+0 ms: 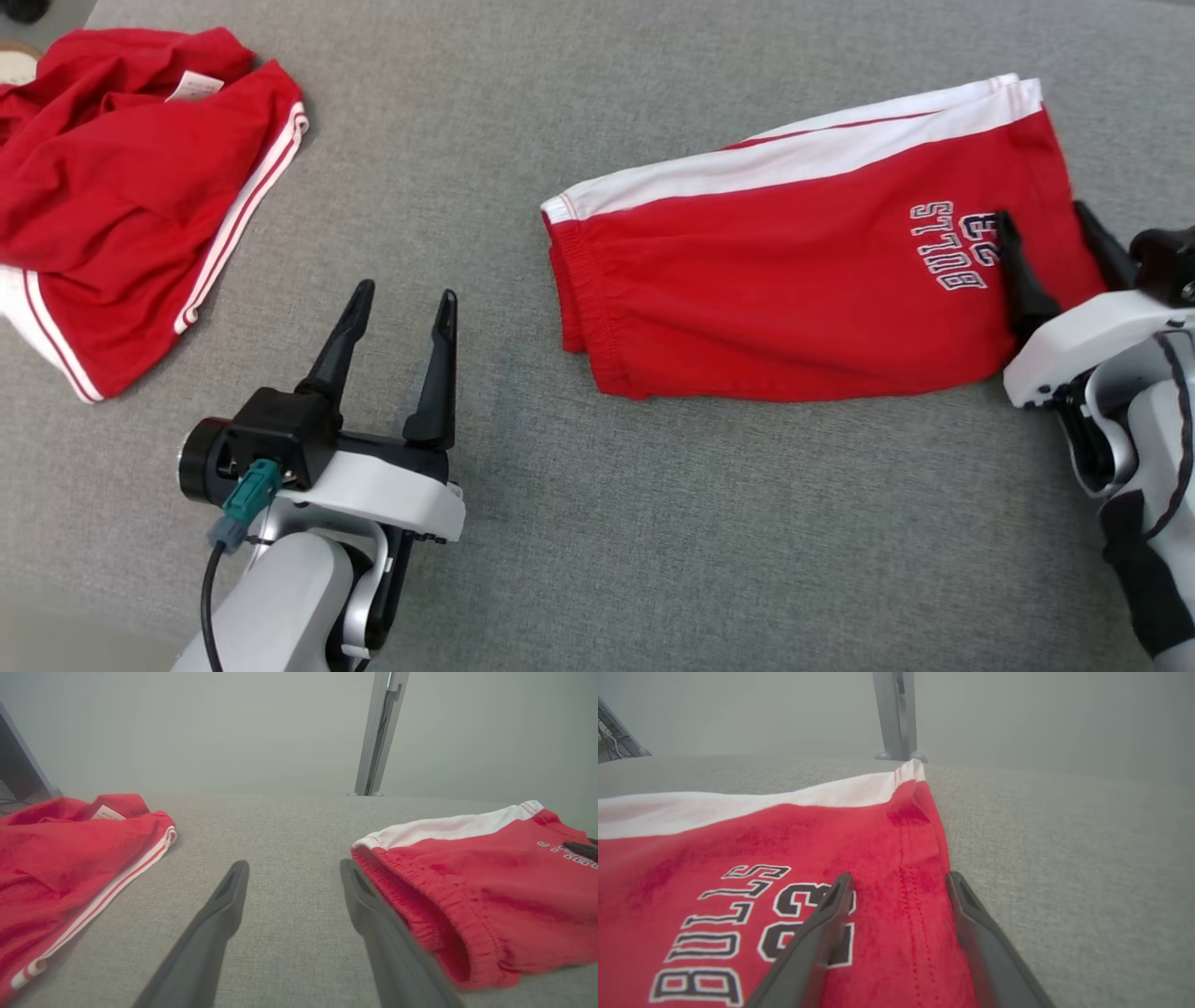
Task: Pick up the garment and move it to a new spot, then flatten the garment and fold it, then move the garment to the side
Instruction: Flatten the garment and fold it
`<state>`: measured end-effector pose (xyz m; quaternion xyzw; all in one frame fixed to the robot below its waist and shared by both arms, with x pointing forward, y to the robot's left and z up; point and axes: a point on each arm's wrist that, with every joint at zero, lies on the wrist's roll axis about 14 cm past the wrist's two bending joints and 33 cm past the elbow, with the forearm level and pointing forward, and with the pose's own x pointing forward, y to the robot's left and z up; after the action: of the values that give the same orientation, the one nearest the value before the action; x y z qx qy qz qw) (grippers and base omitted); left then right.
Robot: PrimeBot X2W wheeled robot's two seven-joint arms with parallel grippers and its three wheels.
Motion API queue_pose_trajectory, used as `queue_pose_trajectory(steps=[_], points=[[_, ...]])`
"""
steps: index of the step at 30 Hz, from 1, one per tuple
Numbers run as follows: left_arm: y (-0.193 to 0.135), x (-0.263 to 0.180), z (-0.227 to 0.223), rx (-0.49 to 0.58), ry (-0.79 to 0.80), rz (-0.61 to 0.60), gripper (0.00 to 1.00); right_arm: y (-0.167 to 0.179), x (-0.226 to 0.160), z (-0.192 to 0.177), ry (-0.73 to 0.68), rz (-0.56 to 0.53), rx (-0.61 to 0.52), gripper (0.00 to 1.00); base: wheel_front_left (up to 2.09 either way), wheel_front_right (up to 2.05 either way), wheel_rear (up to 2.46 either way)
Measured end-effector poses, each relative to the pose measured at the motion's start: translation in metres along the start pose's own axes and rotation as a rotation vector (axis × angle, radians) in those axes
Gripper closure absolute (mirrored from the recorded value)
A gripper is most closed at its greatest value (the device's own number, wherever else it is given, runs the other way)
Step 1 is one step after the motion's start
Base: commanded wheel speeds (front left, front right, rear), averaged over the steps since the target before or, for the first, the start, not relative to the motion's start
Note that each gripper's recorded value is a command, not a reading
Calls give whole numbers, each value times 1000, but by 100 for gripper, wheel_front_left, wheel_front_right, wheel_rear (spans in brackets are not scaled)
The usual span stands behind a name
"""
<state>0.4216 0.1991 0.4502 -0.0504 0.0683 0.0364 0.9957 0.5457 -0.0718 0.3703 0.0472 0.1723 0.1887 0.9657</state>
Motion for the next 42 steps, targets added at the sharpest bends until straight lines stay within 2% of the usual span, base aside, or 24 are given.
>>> queue_pose_trajectory(steps=[9,10,11,12,13,22,34,42], points=[[-4,6,-8,-4,12,-12,0,-4,8,-11,11,-19,33,0,0,0,0],[-5,6,-8,-4,11,-16,0,-1,7,-12,22,-11,34,14,0,0,0],[-6,6,-8,-5,10,-20,0,1,7,-13,28,-5,36,57,0,0,0],[-8,7,-8,-6,10,-26,0,4,6,-15,43,5,34,95,0,0,0],[-9,7,-7,-8,7,-30,0,7,5,-15,49,12,37,100,0,0,0],[-17,5,1,-10,-13,-55,0,19,-21,-14,18,25,118,100,0,0,0],[-41,-7,10,-6,-22,-136,0,-18,-108,-28,-56,-144,235,100,0,0,0],[-52,-11,21,4,-35,-172,0,-24,-128,-19,-88,-184,253,100,0,0,0]])
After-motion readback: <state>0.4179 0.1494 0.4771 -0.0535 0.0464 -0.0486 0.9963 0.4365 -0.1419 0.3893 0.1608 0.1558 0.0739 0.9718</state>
